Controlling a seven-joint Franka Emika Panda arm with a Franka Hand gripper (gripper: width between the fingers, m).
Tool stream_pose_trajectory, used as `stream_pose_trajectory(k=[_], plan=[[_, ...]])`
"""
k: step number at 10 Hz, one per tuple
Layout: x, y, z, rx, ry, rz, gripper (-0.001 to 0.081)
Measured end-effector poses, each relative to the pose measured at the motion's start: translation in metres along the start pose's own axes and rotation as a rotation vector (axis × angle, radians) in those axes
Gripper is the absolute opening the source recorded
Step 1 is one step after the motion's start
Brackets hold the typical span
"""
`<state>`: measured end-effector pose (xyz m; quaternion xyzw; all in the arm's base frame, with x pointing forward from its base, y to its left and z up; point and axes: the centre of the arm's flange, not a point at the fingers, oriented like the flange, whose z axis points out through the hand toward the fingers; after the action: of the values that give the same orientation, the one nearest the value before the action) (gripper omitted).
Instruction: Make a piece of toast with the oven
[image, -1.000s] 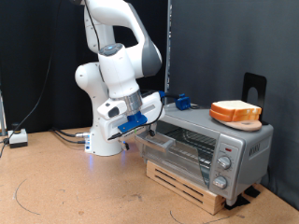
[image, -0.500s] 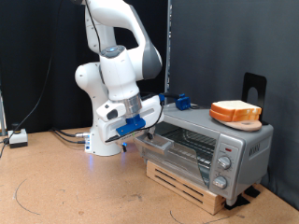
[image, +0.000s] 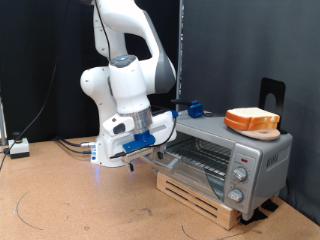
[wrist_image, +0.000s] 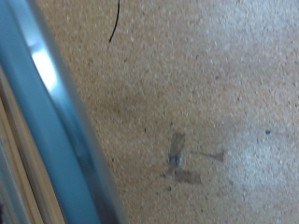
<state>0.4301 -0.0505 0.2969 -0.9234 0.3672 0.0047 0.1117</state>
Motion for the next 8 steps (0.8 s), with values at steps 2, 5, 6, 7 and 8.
stream_pose_trajectory(k=[2,5,6,7,8], plan=[[0.009,-0.005,0.004,-0.010,0.010,0.004,0.0809],[0.026,-0.006,0.016,-0.041,0.056,0.010,0.0809],[0.031,-0.004,0.022,-0.054,0.076,0.006,0.0809],[0.036,0.000,0.028,-0.068,0.090,0.008,0.0809],[0.041,0.003,0.036,-0.083,0.096,0.014,0.0809]])
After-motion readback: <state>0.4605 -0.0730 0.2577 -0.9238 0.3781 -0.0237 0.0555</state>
